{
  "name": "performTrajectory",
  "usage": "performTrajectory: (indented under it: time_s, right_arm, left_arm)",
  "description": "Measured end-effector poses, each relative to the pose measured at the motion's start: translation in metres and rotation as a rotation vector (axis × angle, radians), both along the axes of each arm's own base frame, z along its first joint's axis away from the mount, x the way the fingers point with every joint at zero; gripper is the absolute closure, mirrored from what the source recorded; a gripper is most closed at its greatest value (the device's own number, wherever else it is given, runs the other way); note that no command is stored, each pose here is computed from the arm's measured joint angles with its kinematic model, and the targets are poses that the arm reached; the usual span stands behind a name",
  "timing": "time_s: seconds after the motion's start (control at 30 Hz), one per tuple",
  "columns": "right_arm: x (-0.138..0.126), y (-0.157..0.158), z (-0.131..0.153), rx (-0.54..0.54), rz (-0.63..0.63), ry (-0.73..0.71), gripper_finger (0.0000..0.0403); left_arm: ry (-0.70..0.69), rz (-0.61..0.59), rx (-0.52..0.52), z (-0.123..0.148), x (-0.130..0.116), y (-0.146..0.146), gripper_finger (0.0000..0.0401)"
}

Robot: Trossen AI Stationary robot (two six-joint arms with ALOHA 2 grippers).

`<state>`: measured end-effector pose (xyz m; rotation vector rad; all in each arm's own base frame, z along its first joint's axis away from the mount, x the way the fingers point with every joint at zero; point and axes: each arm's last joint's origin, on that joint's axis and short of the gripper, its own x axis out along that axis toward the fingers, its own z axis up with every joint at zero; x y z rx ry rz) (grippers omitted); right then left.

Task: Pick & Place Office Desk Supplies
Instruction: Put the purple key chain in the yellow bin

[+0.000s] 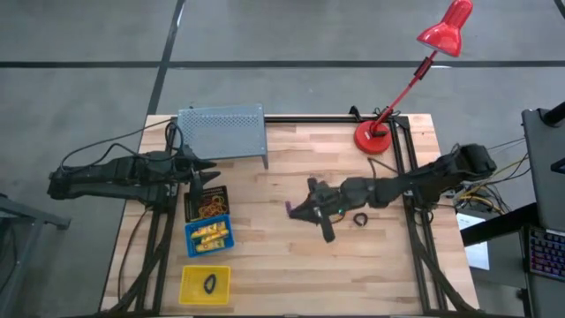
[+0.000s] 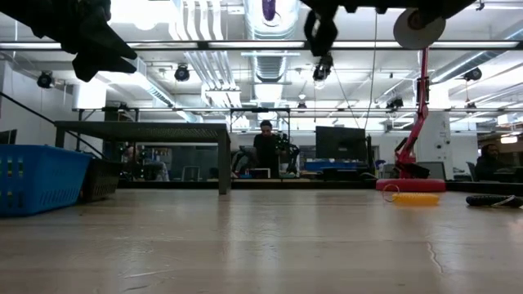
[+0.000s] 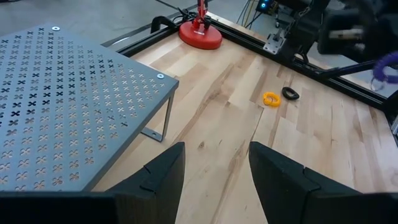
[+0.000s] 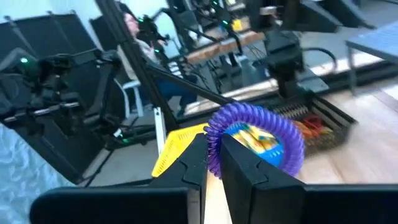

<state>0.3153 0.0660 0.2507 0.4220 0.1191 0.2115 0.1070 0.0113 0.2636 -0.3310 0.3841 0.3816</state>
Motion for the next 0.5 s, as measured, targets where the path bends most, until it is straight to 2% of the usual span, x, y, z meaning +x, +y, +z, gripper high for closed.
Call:
performTrajectory:
  time_s: [0.27,0.5]
  right_arm:
    - [0.036,0.029,-0.020,-0.022,0.060,-0.091,0.0374]
    - [0.089,0.057,-0.034,-0.082,0.089,-0.152,0.0374]
  left_arm:
    - [0.000,0.000,0.000,0.000,0.000,0.000,0.0217]
    - [0.009,0.000,0.000,-0.001,0.000,0.000,0.0217]
